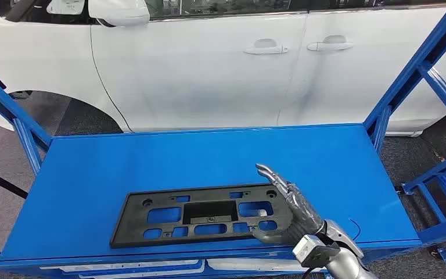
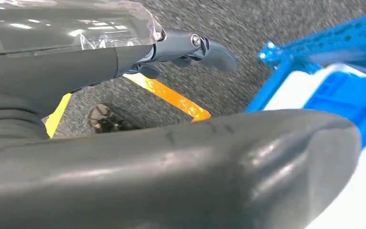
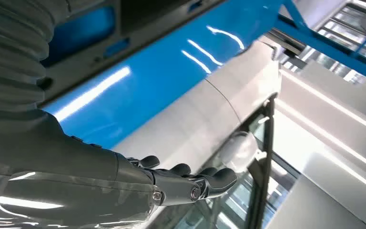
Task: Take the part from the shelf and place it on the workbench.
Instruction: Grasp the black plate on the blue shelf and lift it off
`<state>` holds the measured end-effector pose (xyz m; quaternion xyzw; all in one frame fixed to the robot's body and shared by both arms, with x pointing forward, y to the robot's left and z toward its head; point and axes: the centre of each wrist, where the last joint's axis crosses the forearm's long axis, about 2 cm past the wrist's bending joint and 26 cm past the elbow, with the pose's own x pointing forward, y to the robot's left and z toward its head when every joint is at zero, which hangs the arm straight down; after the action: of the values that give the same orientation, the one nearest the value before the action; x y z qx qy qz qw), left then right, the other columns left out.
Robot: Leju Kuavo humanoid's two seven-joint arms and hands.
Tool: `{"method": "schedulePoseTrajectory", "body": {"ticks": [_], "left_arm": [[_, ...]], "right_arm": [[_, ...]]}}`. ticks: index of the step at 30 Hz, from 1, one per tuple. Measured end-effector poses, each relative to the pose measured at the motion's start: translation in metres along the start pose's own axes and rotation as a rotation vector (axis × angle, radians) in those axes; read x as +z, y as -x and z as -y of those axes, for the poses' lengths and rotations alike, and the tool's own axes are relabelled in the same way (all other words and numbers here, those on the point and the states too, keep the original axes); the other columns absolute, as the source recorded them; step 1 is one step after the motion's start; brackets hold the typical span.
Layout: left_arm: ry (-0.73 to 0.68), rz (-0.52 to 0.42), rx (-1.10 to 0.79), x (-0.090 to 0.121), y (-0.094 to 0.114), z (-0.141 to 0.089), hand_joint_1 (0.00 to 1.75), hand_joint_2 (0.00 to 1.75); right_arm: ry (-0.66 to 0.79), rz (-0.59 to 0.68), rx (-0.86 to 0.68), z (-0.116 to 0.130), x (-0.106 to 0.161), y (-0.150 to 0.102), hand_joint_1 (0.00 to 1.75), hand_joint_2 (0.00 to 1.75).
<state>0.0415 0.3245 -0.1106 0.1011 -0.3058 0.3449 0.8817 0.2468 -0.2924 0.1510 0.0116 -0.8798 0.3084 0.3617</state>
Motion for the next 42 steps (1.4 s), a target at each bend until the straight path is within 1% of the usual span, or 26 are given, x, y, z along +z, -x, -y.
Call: {"method": "schedulePoseTrajectory", "body": {"ticks": [5, 9, 12, 18, 23, 29, 33, 39, 42], "left_arm": [[-0.001, -0.003, -0.004, -0.001, -0.001, 0.000, 0.00, 0.00], [0.002, -0.006, -0.007, -0.001, -0.002, 0.000, 0.00, 0.00], [0.003, -0.007, -0.010, -0.001, -0.001, -0.001, 0.00, 0.00], [0.005, -0.006, -0.009, -0.001, -0.002, 0.000, 0.00, 0.00], [0.007, -0.006, -0.008, -0.001, -0.001, 0.000, 0.00, 0.00], [0.009, -0.012, -0.004, 0.000, 0.000, -0.002, 0.00, 0.00], [0.002, -0.014, -0.003, -0.001, -0.001, -0.002, 0.00, 0.00], [-0.001, -0.023, -0.003, -0.001, -0.002, -0.002, 0.00, 0.00], [-0.002, -0.024, -0.003, -0.001, -0.002, -0.002, 0.00, 0.00]], "right_arm": [[0.005, 0.013, -0.043, 0.011, 0.003, 0.000, 0.00, 1.75], [0.017, 0.026, -0.093, 0.022, 0.013, -0.003, 0.00, 1.75], [0.024, 0.013, -0.097, 0.024, 0.020, -0.003, 0.00, 1.75], [0.025, 0.021, -0.092, 0.029, 0.022, -0.006, 0.00, 1.75], [-0.080, 0.023, -0.124, 0.031, 0.030, -0.007, 0.00, 1.75], [-0.192, -0.040, -0.105, 0.036, 0.045, -0.008, 0.00, 1.75], [-0.237, -0.082, -0.066, 0.046, 0.055, -0.012, 0.00, 1.75], [-0.281, -0.123, -0.020, 0.063, 0.076, -0.027, 0.00, 1.75], [-0.292, -0.141, -0.012, 0.067, 0.084, -0.032, 0.00, 1.75]]}}
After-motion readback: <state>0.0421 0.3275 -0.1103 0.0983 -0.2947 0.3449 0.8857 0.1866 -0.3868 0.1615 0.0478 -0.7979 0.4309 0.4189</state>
